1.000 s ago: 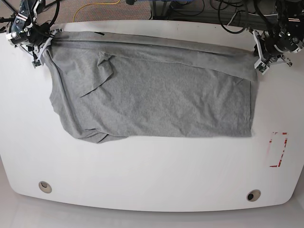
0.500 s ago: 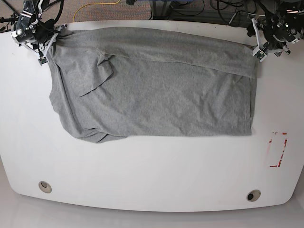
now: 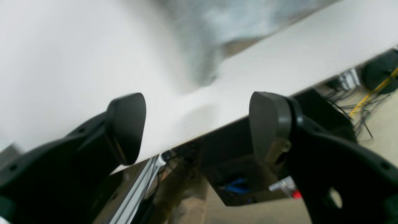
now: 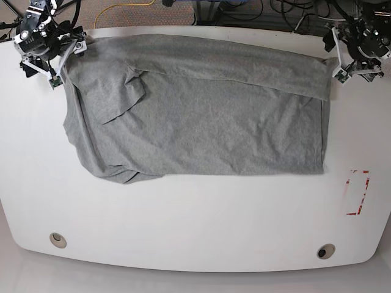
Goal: Fold the T-shirt properly
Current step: 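Pull the grasped shirt edge away from the robot with both grippers, then release the edge and move both grippers to the shirt's opposite edge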
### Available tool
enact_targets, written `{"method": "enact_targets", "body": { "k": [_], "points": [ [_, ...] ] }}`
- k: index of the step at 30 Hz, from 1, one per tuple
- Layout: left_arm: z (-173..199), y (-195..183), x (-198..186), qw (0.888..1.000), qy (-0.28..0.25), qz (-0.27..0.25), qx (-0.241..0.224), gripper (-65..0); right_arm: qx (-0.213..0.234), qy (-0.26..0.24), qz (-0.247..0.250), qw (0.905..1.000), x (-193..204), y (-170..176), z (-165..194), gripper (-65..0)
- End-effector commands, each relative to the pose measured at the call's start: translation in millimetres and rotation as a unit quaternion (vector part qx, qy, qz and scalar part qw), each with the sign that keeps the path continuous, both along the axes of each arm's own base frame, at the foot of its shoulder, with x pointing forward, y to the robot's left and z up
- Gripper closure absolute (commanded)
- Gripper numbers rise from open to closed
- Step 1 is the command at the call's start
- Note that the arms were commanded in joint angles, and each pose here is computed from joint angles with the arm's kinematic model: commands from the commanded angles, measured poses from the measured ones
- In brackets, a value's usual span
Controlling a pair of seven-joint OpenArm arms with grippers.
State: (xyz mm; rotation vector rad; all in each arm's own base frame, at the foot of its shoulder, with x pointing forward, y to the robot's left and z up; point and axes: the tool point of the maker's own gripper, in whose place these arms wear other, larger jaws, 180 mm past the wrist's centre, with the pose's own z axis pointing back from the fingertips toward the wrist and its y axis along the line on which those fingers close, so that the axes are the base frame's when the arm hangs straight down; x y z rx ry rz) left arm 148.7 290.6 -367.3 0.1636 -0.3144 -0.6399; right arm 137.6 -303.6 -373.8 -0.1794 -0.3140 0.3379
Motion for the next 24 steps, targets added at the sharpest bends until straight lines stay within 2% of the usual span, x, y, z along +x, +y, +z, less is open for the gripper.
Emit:
{"method": "enact_targets", "body": {
  "k": [1, 8, 14, 16, 19, 24],
  "points": [
    [18, 9, 20, 0.999, -0.036, 0.002, 0.015, -48.6, -0.007, -0.024, -0.015, 0.9996, 8, -5, 11, -60.1],
    [47, 27, 59, 0.995, -0.086, 0.030, 0.040, -48.6, -0.003, -0.077, -0.047, 0.9959, 36, -14, 27, -59.0],
    [71, 22, 98, 0.987, -0.151, 0.044, 0.026, -48.6, -0.001, -0.136, -0.048, 0.9895, 77, -14, 49, -59.0],
    [78, 21, 113, 0.983, -0.173, 0.054, 0.015, -48.6, 0.012, -0.157, -0.053, 0.9861, 95, -10, 54, -59.0],
    [87, 25, 129, 0.979, -0.192, 0.062, 0.022, -48.5, 0.029, -0.185, -0.061, 0.9805, 121, -11, 62, -59.0],
    [95, 18, 161, 0.970, -0.226, 0.086, 0.005, -48.5, 0.053, -0.196, -0.069, 0.9768, 163, -11, 62, -59.0]
  ]
}}
